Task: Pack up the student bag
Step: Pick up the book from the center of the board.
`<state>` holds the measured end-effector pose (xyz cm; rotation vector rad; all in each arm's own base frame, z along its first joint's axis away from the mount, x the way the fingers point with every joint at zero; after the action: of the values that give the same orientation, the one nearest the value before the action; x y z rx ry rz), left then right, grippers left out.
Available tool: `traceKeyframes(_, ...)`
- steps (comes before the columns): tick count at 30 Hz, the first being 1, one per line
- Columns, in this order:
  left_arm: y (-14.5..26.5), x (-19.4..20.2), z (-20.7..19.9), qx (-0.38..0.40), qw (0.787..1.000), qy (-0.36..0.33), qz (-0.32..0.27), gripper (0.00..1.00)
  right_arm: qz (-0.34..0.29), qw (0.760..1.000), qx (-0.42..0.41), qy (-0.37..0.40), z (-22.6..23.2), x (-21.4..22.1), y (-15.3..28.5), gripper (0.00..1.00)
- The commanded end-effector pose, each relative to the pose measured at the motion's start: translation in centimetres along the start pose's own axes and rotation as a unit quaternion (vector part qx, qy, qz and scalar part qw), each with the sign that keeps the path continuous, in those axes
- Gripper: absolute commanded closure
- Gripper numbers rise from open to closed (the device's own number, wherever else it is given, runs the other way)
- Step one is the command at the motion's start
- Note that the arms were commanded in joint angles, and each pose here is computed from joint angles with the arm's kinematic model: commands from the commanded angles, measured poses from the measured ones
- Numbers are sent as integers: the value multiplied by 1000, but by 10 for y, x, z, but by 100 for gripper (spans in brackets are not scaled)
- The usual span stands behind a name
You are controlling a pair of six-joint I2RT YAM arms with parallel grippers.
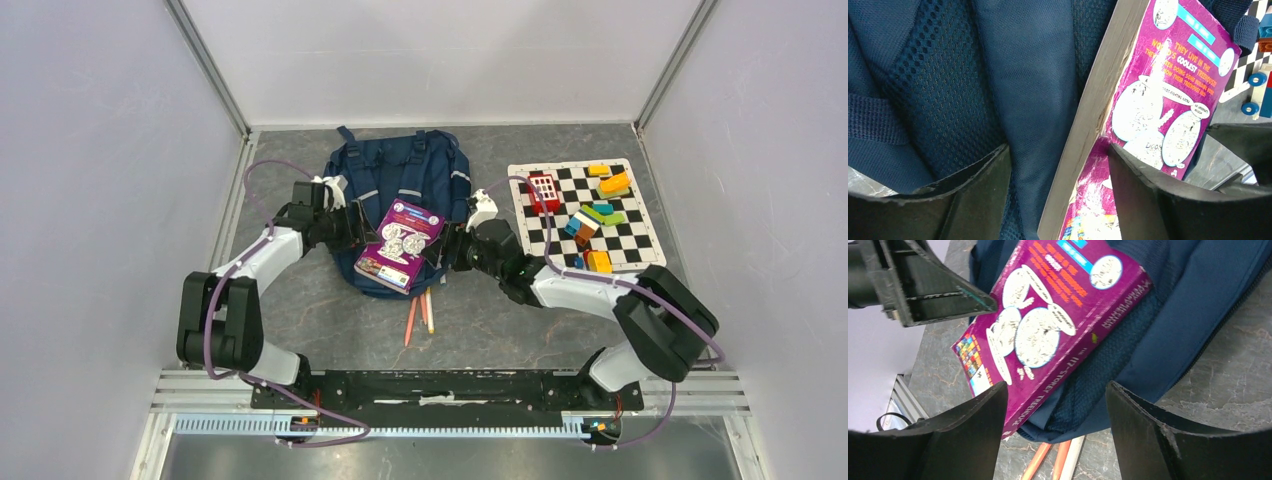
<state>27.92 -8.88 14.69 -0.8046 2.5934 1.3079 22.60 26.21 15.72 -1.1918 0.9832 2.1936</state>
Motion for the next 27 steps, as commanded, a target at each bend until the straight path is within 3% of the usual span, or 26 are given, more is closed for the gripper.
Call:
traceKeyframes(1,-5,6,-5,9,999,-22,29,33,-10,998,-19,-55,4,-8,-13,24)
traceKeyframes(5,-6,7,-5,8,999,-22,31,47,-9,997,-12,-73,-3,0,-19,24)
traceKeyframes(9,-8,9,-4,7,999,-21,37,53,-15,996,-34,-86,-4,0,-31,26)
traceKeyframes(18,-11,12,-5,2,999,-28,47,56,-41,994,-73,-74,-3,-18,-59,37)
traceKeyframes(25,-11,15,-6,-1,998,-39,44,57,-40,994,-70,-68,-4,-28,-80,36)
traceKeyframes(27,-11,15,-6,-1,998,-41,45,56,-40,994,-74,-68,-3,-30,-82,41)
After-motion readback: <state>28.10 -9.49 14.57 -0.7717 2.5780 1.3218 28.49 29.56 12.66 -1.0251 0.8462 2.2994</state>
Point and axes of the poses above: each gripper's point midway between its finger pads, its own y axis back along the fingers, its own z axis along the line the jaws close on, x = y × z, the point moved 9 cm from there along y, back along the fingers, and after that the axes turned 14 degrees about y, right-handed, at the moved point
